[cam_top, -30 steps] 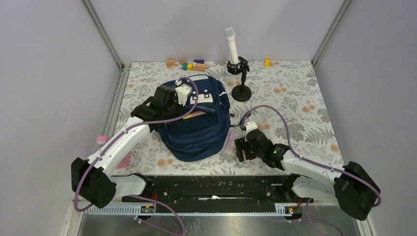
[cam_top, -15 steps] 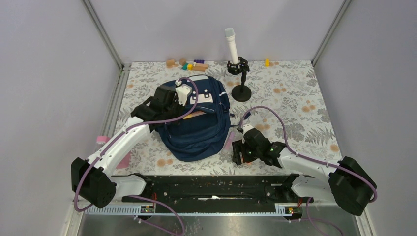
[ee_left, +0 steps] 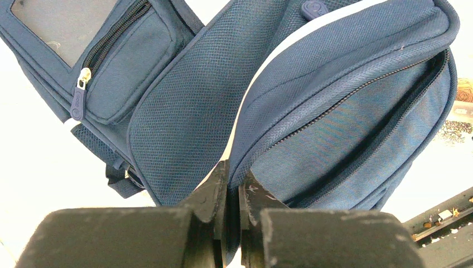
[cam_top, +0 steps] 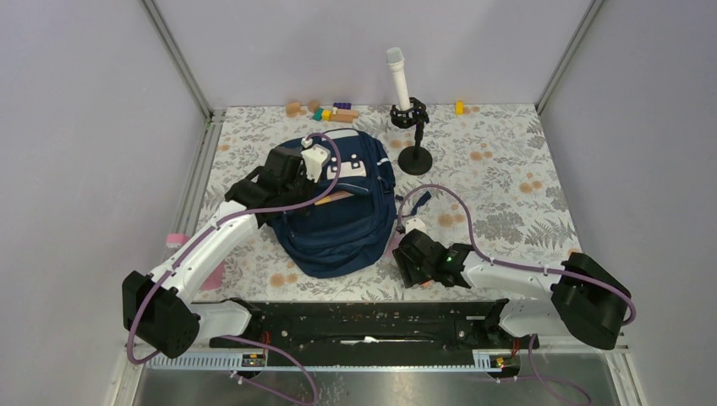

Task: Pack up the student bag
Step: Pick up the stationery from the center of the board.

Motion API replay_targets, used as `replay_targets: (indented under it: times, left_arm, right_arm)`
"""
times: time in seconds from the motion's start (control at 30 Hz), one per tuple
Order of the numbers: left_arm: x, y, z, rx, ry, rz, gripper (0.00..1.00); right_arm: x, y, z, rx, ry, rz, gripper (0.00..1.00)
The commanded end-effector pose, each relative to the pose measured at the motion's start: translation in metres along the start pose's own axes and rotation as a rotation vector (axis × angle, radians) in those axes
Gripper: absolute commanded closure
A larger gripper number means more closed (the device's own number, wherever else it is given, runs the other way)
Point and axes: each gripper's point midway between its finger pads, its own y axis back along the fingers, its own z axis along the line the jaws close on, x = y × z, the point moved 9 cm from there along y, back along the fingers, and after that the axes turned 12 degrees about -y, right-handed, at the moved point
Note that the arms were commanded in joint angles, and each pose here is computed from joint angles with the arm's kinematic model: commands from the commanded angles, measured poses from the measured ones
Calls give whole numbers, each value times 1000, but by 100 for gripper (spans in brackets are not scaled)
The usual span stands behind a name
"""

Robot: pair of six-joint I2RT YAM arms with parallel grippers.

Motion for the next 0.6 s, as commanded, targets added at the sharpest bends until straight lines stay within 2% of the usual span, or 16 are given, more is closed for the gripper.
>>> replay_targets:
  times: [0.0,0.1,0.2,0.3,0.5,0.57]
  left_arm:
    - [-22,21,7,-29,24,-107,100]
    - [-22,21,7,-31,24,-107,100]
    - [-22,21,7,-36,23,-106,100]
    - [-22,21,7,-31,21,-108,100]
    - [-22,21,7,-36,21,-107,100]
    - [-22,21,7,-37,21,-107,100]
  right_arm:
    - [0,-3,1,95,2,-15,39]
    - [3,-6,4,112,7,-10,51]
    - [3,-4,3,138,14,-13,68]
    - [3,2,1,143,7,-30,80]
    - [1,22,-5,115,-31,-94,100]
    - [-4,31,-7,97,-23,-139,100]
